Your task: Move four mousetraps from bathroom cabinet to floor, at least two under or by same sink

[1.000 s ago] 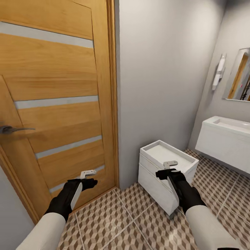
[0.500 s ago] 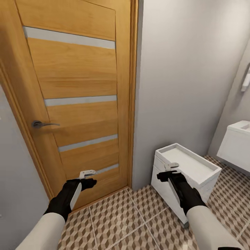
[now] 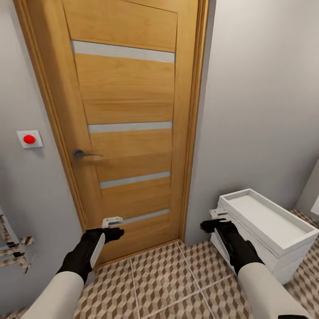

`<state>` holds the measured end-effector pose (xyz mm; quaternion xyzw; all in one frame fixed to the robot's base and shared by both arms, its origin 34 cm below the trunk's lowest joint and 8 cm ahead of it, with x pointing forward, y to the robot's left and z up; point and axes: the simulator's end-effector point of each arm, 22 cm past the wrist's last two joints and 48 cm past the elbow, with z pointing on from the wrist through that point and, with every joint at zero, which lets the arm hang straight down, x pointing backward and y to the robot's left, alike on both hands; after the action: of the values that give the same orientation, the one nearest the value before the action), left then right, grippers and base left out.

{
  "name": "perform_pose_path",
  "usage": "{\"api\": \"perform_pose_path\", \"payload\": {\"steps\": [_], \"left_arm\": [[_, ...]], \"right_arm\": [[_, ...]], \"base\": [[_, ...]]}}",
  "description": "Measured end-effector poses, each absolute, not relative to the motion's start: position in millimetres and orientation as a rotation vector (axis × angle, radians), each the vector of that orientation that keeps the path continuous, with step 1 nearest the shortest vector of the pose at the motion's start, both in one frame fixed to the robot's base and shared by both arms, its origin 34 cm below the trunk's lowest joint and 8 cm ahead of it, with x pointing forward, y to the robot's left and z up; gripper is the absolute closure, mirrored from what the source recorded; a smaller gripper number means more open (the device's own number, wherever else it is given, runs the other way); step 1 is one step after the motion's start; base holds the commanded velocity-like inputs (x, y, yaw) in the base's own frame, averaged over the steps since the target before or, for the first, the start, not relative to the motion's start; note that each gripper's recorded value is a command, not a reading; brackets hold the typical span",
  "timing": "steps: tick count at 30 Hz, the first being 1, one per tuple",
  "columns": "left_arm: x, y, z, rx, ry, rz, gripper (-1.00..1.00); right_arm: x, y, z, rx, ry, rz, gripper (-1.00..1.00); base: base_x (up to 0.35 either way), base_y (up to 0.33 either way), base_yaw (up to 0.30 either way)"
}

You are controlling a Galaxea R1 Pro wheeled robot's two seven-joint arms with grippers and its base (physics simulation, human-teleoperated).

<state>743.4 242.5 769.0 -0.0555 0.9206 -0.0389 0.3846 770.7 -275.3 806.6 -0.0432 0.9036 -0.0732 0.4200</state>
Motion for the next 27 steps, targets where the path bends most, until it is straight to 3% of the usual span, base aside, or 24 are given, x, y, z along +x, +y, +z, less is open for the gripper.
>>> {"api": "perform_pose_path", "payload": {"steps": [27], "left_arm": [[743.6,242.5,769.2,-0.145,2.344,-0.101,-1.0]], "right_arm": [[769.4,-274.2,803.3,-0.11,2.272,-0.181,-1.0]], "base": [[0.0,0.0,0.3]]}}
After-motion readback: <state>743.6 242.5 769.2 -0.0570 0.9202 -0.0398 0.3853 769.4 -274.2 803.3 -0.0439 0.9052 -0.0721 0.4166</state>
